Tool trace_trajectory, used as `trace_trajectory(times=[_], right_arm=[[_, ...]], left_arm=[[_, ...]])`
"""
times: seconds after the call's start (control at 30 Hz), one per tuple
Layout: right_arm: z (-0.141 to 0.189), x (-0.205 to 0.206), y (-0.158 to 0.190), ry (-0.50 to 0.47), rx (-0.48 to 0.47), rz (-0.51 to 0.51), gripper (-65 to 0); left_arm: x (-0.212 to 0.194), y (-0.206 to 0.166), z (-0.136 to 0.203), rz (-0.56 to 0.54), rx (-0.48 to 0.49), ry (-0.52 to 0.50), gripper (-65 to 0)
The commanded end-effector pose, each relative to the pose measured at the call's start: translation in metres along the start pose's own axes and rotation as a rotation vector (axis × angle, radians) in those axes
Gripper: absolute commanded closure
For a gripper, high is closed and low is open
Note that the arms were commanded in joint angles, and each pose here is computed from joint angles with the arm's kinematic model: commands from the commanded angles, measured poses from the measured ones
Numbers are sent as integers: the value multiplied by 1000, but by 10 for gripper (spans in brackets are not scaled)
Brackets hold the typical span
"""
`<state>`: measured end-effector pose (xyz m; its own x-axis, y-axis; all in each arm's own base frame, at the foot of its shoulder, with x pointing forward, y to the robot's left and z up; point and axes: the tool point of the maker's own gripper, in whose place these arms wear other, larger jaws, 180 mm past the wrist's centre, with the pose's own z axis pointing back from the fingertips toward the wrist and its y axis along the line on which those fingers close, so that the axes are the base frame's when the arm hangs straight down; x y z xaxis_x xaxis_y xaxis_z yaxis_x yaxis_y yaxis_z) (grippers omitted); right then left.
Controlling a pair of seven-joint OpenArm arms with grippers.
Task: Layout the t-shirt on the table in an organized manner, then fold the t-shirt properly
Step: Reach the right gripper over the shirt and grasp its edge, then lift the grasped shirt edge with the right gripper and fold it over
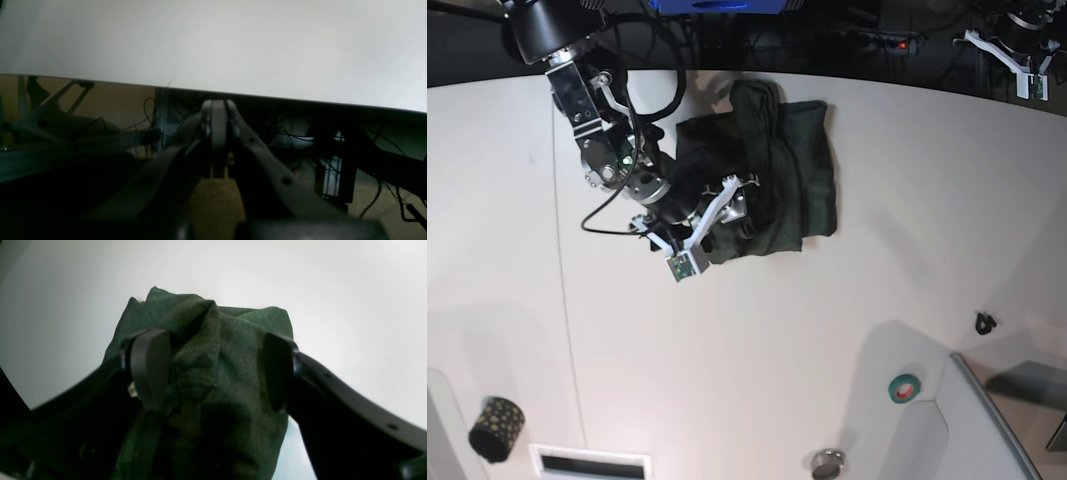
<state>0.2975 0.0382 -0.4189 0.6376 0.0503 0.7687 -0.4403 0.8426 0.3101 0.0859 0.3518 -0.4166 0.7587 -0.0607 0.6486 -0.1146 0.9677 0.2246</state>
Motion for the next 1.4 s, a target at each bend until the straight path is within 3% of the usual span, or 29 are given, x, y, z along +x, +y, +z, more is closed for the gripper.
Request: trace_trajectory(times=[0.0, 0.6, 0.67, 0.87, 1.07, 1.23, 1.37], right_arm=[[0, 17, 4, -54, 15, 5, -411], [-11, 10, 18, -35, 34, -39, -404], [-11, 10, 18, -35, 35, -38, -342], [-11, 11, 19, -36, 36, -39, -57], [-14, 17, 33, -51, 60, -56, -27], [-22, 20, 67, -2, 136, 11, -26], [-27, 34, 92, -25, 184, 29, -26]], left_arm=[[7, 5, 3, -11, 9, -26, 0], [8, 5, 2, -9, 10, -28, 0], [8, 5, 2, -9, 8, -28, 0], [8, 5, 2, -9, 8, -28, 0], [15, 5, -2, -4, 11, -47, 0], [18, 4, -3, -4, 10, -54, 0], [22, 4, -6, -2, 12, -64, 0]])
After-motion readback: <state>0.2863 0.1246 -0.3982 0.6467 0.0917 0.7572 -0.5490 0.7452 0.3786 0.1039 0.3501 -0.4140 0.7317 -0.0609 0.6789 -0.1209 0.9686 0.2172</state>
